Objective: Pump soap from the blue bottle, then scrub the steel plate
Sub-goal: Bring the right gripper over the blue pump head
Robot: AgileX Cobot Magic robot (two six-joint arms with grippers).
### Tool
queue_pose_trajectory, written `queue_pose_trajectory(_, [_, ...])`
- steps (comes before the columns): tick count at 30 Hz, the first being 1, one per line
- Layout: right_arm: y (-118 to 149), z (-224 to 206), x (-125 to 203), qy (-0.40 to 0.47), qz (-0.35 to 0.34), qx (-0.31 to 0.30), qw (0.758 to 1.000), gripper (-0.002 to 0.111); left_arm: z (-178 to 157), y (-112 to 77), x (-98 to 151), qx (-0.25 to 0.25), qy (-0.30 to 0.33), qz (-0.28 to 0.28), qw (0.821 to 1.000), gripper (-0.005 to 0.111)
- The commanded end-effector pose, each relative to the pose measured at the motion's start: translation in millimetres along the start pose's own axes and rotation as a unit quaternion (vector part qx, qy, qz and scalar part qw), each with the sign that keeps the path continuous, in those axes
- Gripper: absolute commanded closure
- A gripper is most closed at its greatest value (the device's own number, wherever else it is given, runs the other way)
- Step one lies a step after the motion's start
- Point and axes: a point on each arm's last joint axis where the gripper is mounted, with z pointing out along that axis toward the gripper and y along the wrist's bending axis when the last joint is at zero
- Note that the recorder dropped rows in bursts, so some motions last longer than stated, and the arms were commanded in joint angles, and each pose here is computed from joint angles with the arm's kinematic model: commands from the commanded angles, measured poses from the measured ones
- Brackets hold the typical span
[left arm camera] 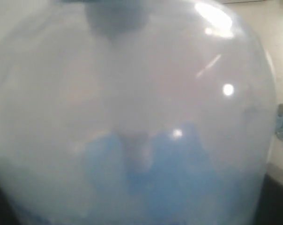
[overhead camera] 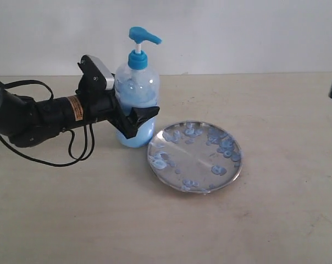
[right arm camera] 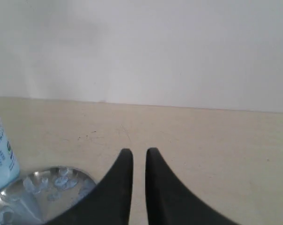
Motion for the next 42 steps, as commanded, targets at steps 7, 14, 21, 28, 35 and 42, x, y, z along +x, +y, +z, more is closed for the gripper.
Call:
queue_pose_trajectory(7, [95,91,-81,0.016,-0.193,-0.148,0.97,0.109,4,-7.7,7,0.007,0.034,0.052,0.998,0.102])
queue_pose_trajectory(14, [167,122,-64,-0.002,-0.242,-0.228,0.943,0.109,4,-7.6,7,0.007,0.034,0.053,0.998,0.102])
queue_pose_trajectory(21, [174,140,-58,-0.059,-0.246,-0.222,0.942,0.109,4,-7.6,7,0.007,0.034,0.053,0.998,0.102])
queue_pose_trajectory(28, [180,157,-38,-0.043,-0.264,-0.224,0.937,0.109,4,-7.6,7,0.007,0.034,0.061,0.998,0.102])
queue_pose_trajectory(35, [183,159,-52,-0.093,-0.272,-0.217,0.933,0.109,4,-7.6,7,0.007,0.034,0.061,0.998,0.102])
queue_pose_trajectory(42, [182,161,-58,-0.1,-0.245,-0.205,0.942,0.109,4,-7.6,7,0.007,0.034,0.061,0.998,0.102])
